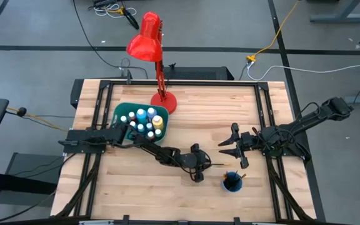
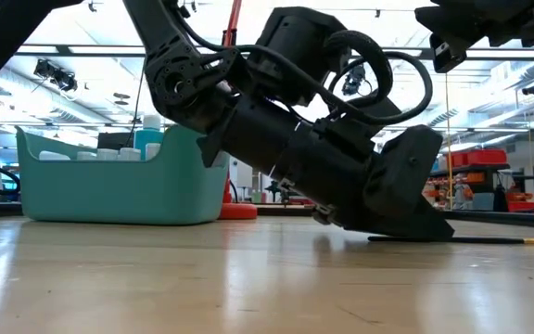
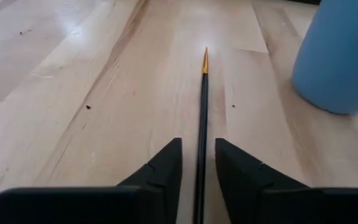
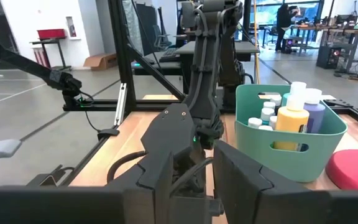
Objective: Pick & Place Paint Supplies
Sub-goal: Put the gold paint brush into the blue cup
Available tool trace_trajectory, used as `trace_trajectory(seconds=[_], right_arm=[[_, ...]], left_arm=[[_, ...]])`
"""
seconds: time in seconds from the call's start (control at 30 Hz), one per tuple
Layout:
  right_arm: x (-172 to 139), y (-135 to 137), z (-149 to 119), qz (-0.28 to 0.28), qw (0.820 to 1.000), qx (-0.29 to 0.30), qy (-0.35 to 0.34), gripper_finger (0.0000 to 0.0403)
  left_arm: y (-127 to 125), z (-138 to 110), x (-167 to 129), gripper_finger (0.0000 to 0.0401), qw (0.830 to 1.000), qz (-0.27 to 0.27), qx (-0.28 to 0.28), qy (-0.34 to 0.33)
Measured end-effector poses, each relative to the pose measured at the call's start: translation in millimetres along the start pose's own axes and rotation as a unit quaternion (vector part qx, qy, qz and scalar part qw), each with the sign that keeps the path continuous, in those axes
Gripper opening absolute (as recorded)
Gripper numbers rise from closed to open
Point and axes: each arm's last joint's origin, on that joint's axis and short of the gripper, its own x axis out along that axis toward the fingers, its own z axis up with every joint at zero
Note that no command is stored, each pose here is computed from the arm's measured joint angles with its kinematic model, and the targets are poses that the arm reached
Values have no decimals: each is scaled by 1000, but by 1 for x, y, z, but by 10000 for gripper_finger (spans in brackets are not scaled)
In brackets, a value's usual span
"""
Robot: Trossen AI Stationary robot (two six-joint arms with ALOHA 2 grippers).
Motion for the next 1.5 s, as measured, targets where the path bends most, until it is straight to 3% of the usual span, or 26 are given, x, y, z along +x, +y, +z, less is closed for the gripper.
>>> trace_trajectory(seconds=[0.2,0.33,0.5,0.63,0.7,0.87,1.03,1.27,1.5], right_arm=[[0,0,0,6,1000,0,0,123],[0,0,0,5,1000,-3,1,123],[-1,-8,-4,-97,995,-20,18,123],[-3,-24,-16,-214,974,-7,73,123],[-5,-31,-26,-232,966,11,116,123],[-11,-36,-45,-164,957,70,230,123],[-15,-34,-54,-120,948,69,287,123],[-13,-31,-58,-74,947,83,303,123],[-10,-32,-93,-32,966,89,242,123]], left_arm=[[3,-16,7,17,1000,-2,-12,18],[6,-23,13,14,999,1,-30,12],[5,-17,12,9,1000,-2,-24,9],[4,-12,9,9,1000,3,-6,6],[5,-11,9,9,1000,3,-3,3],[5,-8,8,9,1000,3,13,-1],[9,9,-1,9,999,8,47,13],[19,33,-12,1,998,24,61,20],[28,33,-10,2,999,2,24,41]])
